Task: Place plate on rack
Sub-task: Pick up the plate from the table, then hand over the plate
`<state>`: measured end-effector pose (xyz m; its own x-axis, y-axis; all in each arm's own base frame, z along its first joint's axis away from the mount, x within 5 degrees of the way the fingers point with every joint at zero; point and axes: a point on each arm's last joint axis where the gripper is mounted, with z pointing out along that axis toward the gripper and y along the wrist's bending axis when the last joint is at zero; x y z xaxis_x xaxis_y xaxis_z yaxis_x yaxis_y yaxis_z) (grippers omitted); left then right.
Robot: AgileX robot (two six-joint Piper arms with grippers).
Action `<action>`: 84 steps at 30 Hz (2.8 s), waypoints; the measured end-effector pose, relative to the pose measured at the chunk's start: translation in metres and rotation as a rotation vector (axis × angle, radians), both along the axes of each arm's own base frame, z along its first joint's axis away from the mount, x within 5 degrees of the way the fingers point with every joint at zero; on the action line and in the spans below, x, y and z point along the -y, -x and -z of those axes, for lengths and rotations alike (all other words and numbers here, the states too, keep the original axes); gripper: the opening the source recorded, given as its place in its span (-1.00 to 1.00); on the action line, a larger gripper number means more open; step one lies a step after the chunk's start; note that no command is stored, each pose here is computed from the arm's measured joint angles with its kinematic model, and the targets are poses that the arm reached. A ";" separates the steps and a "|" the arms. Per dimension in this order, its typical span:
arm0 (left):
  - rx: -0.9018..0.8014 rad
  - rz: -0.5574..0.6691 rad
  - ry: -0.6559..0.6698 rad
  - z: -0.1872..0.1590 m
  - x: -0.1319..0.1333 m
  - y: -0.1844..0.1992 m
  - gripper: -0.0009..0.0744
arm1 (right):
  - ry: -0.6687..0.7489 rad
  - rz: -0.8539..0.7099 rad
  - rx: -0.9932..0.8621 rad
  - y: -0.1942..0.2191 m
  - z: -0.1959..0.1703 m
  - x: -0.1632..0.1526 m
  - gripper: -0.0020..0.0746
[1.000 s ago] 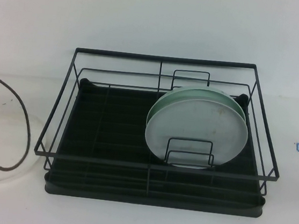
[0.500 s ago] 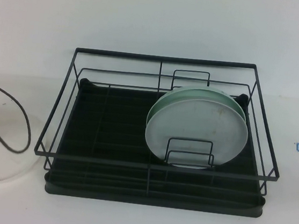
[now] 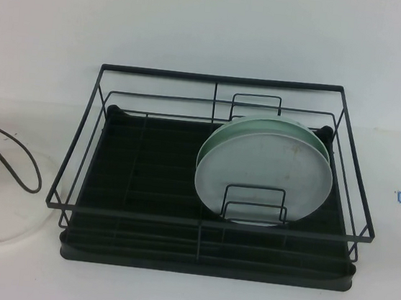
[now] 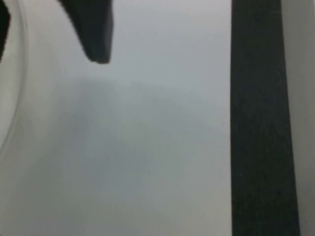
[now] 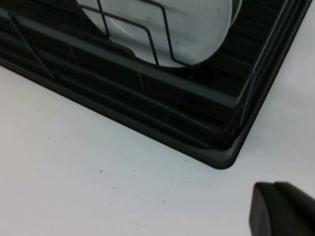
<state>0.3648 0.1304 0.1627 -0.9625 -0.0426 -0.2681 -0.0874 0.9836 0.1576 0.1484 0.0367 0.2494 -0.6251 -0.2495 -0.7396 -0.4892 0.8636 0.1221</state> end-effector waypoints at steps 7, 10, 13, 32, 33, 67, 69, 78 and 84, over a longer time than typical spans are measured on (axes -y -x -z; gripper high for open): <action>0.003 -0.027 0.008 0.001 0.000 0.000 -0.61 | -0.048 0.020 0.006 -0.001 -0.002 -0.002 -0.90; 0.003 -0.026 0.009 0.004 0.000 -0.001 -0.78 | -0.075 0.032 0.012 -0.002 -0.004 -0.003 -0.90; 0.001 -0.026 0.009 0.005 0.000 -0.001 -0.83 | -0.085 0.041 0.017 -0.003 -0.004 -0.003 -0.90; -0.018 -0.053 0.049 0.018 0.001 -0.003 -0.42 | -0.082 0.054 0.029 -0.004 -0.005 -0.002 -0.90; -0.016 -0.061 0.060 0.018 0.002 -0.003 -0.52 | -0.082 0.056 0.031 -0.004 -0.005 -0.001 -0.90; 0.414 -0.056 0.092 -0.107 -0.005 0.010 -0.96 | -0.100 0.031 0.022 -0.003 -0.005 -0.004 -0.90; 0.467 -0.066 0.150 -0.116 -0.003 0.010 -0.96 | -0.104 0.038 0.027 -0.003 -0.006 -0.004 -0.90; 0.784 -0.051 0.490 -0.151 -0.012 0.015 -0.96 | -0.142 0.116 0.076 -0.009 -0.010 -0.001 -0.90; 0.924 0.115 0.710 -0.170 0.015 0.010 -0.96 | -0.328 0.138 0.130 -0.013 -0.022 -0.008 -0.90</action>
<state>0.3553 0.1155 0.3326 -0.4219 -0.3894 -0.8188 0.2137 0.8350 -0.5072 0.1618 0.0443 0.2716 -0.5318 0.0937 -0.8417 -0.4003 0.8480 0.3473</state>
